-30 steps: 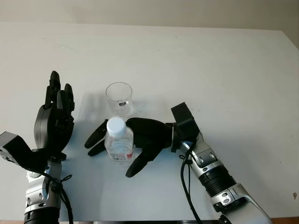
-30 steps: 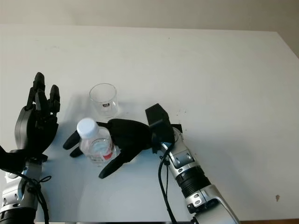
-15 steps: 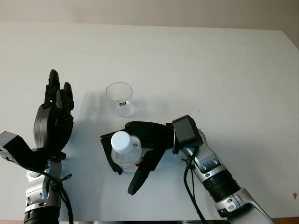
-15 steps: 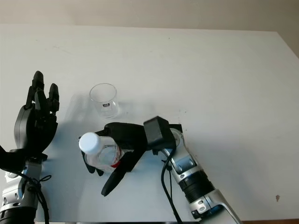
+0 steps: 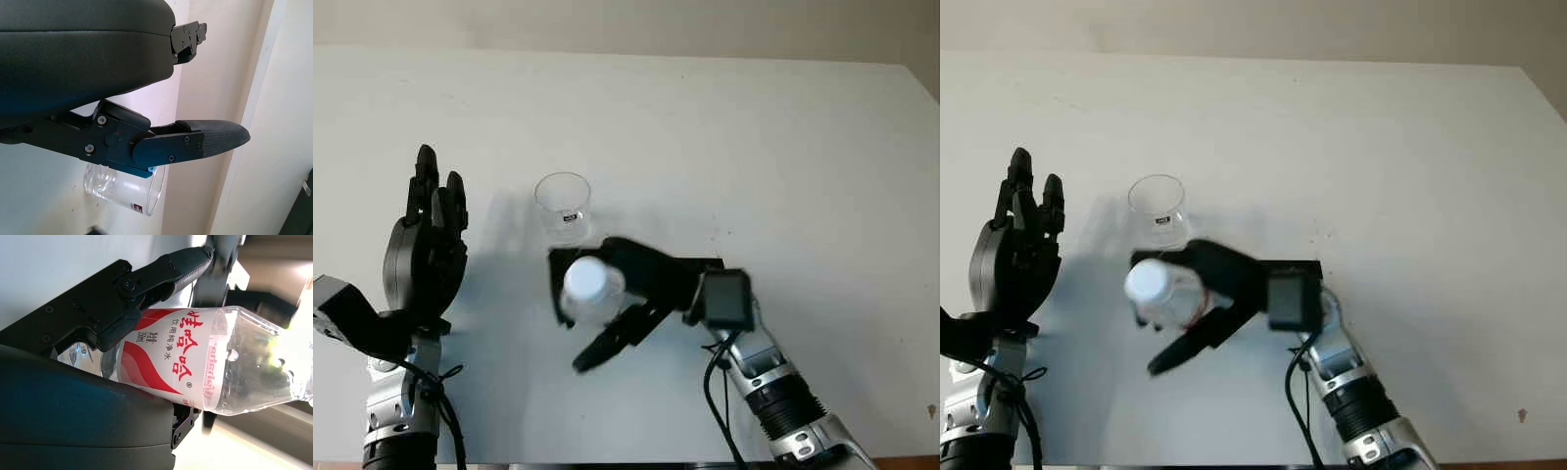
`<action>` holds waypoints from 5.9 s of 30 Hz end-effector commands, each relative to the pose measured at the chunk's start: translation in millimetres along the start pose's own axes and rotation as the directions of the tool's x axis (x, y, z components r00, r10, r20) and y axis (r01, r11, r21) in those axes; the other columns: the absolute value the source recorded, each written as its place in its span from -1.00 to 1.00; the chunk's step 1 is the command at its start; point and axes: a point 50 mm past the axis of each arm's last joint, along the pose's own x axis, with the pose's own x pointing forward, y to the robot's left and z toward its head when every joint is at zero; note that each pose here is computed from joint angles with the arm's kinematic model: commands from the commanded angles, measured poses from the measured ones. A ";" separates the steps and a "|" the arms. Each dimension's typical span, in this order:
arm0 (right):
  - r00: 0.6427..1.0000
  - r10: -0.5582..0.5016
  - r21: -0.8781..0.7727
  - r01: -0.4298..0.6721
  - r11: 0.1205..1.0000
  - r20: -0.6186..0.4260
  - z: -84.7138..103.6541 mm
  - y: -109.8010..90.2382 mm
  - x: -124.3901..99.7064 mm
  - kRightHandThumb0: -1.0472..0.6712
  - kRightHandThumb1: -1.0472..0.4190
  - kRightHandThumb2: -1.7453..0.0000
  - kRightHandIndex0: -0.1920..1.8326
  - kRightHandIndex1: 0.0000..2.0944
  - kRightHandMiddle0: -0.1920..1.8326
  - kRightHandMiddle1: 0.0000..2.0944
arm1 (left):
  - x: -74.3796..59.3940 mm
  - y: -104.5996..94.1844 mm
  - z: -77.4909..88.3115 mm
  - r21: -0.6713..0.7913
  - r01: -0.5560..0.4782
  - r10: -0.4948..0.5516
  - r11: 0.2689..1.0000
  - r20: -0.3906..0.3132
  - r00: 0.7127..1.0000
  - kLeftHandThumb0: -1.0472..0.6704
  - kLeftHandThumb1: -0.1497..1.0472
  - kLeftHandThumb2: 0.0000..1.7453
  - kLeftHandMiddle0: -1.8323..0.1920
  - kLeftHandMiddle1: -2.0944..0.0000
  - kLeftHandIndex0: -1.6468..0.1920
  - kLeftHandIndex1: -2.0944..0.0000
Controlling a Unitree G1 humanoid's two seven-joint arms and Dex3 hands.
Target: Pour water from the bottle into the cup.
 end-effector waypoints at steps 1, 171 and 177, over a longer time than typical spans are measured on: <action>0.996 -0.088 -0.047 0.089 0.995 0.016 7.5 -22.0 -1.2 -0.03 -1.00 0.59 1.00 1.00 1.00 1.00 | 0.5 2.6 2.7 0.011 0.002 -0.002 1.000 0.008 1.000 -0.63 1.00 -0.41 1.00 0.96 1.00 0.98; 0.814 -0.489 0.175 0.556 0.813 -0.313 -16.7 -43.0 -73.0 -0.04 -1.00 0.56 0.31 1.00 -0.86 1.00 | -11.1 -5.5 -6.0 -0.016 0.024 -0.024 1.000 -0.039 0.999 -0.66 1.00 -0.34 1.00 1.00 1.00 1.00; 0.810 -0.464 0.202 0.553 0.808 -0.360 -26.2 -35.4 -75.5 -0.08 -1.00 0.55 0.20 1.00 -1.00 1.00 | -11.3 -4.0 -4.1 -0.006 0.029 -0.030 1.000 -0.046 0.999 -0.66 1.00 -0.34 1.00 1.00 1.00 1.00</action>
